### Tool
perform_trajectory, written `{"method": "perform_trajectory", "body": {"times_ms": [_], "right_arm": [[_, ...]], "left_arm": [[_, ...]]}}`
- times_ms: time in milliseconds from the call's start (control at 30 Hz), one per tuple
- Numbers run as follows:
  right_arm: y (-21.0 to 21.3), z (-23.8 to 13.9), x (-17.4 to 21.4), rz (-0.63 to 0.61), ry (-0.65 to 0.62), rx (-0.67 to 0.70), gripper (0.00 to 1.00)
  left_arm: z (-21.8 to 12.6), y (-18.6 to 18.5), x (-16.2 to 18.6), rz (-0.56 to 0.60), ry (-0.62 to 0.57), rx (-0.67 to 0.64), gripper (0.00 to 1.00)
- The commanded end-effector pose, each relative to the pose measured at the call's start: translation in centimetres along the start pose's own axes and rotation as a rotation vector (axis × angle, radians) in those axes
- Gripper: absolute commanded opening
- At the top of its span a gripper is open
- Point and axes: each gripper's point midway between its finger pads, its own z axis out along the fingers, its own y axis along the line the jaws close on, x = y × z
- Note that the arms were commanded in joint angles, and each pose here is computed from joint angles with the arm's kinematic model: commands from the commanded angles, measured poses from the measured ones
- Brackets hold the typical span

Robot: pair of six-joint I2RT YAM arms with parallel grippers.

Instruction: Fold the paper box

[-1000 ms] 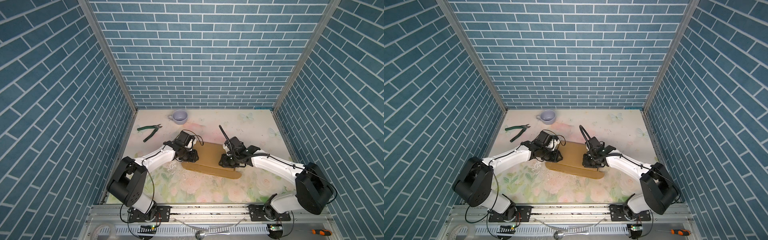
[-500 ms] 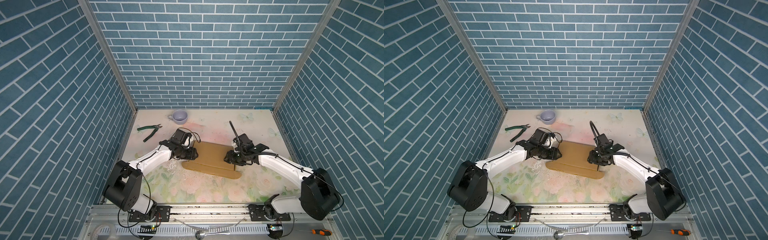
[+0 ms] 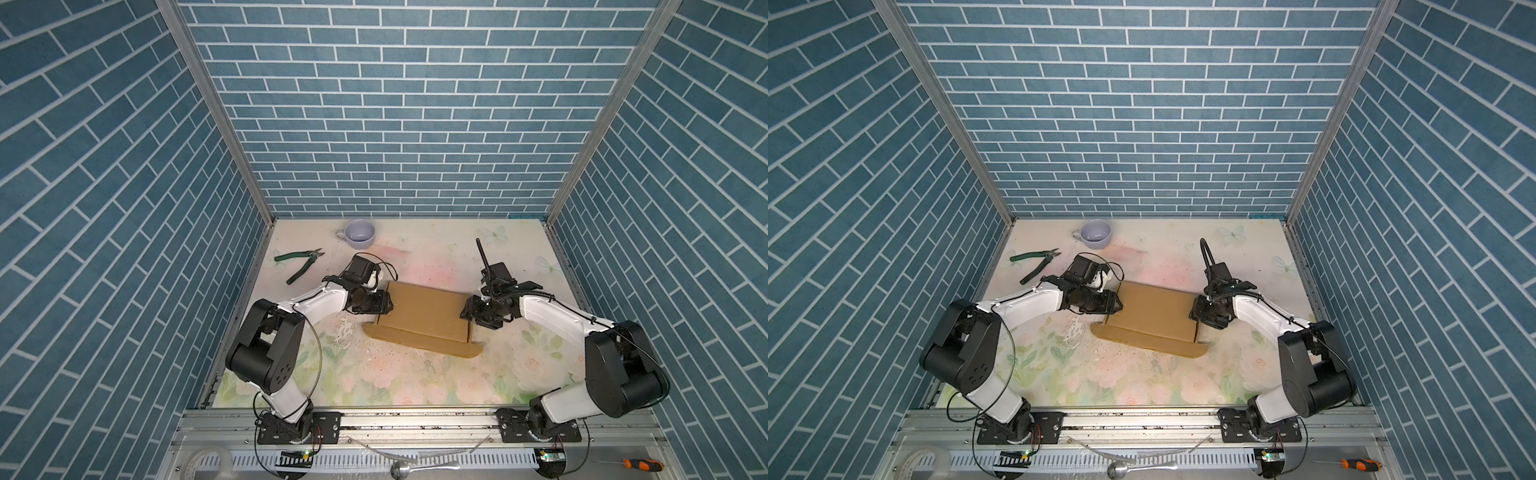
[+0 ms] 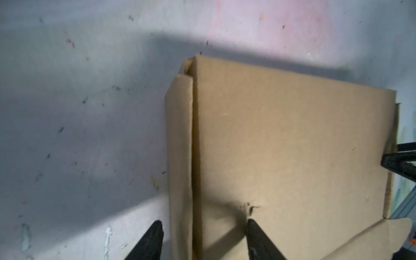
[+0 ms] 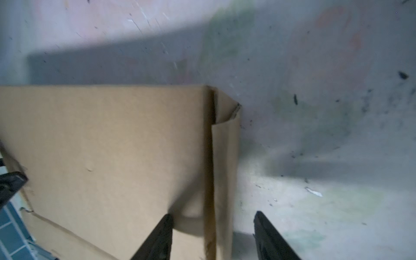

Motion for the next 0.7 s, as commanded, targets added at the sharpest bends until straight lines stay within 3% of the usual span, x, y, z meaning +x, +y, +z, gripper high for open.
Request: {"method": "perform_trajectory", "body": {"times_ms": [0, 100, 167, 233, 300, 367, 400, 467, 500, 600, 667], "right_arm": [[1.9, 0.8, -0.4, -0.009, 0.005, -0.064, 0.44], [2.2, 1.3, -0.4, -0.020, 0.014, -0.070, 0.26], [2.3, 1.3, -0.7, -0.023, 0.007, -0.067, 0.24], [2.3, 1.3, -1.0, -0.036, 0.004, -0.058, 0.30], [2.1, 1.4, -0.9, -0.044, 0.018, -0.037, 0.44], [2.3, 1.2, -1.1, -0.051, 0.013, -0.045, 0.48], [2.6, 1.1, -1.3, -0.051, 0.007, -0.057, 0.44], [3.6, 1.3, -1.5, -0.046, 0.009, -0.101, 0.23], [3.6, 1.5, -1.5, -0.042, 0.016, -0.100, 0.21], [3.1, 1.5, -1.5, -0.045, 0.020, -0.077, 0.31], [2.8, 1.1, -1.6, -0.056, 0.011, -0.066, 0.41]], "left_arm": [[0.6, -0.3, 0.6, 0.002, 0.003, 0.016, 0.49], [1.0, -0.1, 1.3, -0.017, 0.016, 0.019, 0.41], [1.0, 0.1, 1.6, -0.021, 0.017, 0.014, 0.41], [0.9, 0.4, 1.9, -0.022, 0.022, -0.003, 0.41], [0.9, 0.8, 2.4, -0.025, 0.033, -0.021, 0.41], [0.8, 1.0, 2.8, -0.031, 0.036, -0.027, 0.41], [0.8, 1.1, 3.0, -0.041, 0.035, -0.023, 0.40], [1.1, 0.8, 3.1, -0.064, 0.022, 0.007, 0.40], [1.2, 0.9, 3.1, -0.071, 0.018, 0.010, 0.40], [0.7, 1.4, 3.4, -0.071, 0.026, -0.026, 0.41], [-0.4, 2.1, 3.2, -0.060, 0.012, -0.065, 0.48]]}}
